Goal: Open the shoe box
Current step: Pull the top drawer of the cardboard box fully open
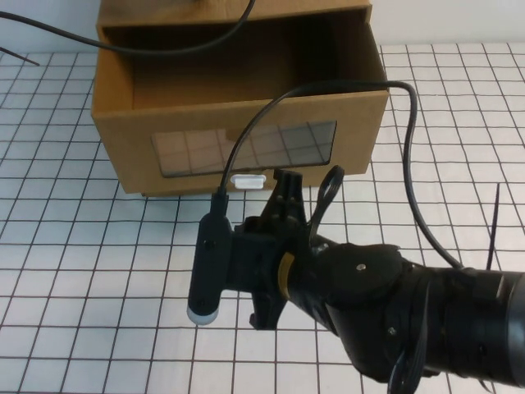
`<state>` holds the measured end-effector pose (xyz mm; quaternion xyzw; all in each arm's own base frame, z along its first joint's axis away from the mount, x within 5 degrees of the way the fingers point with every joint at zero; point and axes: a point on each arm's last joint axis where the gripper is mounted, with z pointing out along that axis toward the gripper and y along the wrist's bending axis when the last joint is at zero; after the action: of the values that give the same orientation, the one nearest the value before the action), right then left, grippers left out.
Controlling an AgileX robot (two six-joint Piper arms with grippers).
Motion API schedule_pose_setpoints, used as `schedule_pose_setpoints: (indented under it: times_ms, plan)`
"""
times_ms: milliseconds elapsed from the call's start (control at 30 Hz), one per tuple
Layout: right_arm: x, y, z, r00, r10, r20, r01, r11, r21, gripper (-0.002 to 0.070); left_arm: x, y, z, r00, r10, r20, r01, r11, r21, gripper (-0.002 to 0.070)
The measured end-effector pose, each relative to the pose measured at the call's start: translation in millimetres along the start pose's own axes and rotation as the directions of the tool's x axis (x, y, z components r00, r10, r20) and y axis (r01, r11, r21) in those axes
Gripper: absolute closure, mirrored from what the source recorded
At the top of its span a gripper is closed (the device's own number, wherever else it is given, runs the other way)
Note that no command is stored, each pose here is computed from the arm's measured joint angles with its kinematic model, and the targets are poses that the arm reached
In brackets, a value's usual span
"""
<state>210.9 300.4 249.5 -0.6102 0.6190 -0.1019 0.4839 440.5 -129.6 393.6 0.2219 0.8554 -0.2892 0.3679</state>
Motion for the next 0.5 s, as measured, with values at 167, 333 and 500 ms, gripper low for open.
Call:
schedule_pose_setpoints:
  times_ms: [167, 333, 500]
  plan:
    - [-1, -5, -7, 0.997, 0.072, 0.005, -0.072, 0.997, 0.009, 0.0685, -2, -1.3, -2, 1.000, 0.007, 0.001, -0.007, 1.000, 0.003, 0.0677]
    - [-1, -13, -15, 0.997, 0.071, 0.015, -0.071, 0.996, 0.045, 0.0652, -5, -2.5, -5, 1.000, 0.028, -0.001, -0.028, 1.000, -0.004, 0.0677]
    - [-2, -15, -15, 0.999, 0.027, 0.024, -0.029, 0.997, 0.066, 0.0461, -7, -3.2, -6, 0.999, 0.041, -0.008, -0.041, 0.999, -0.008, 0.0677]
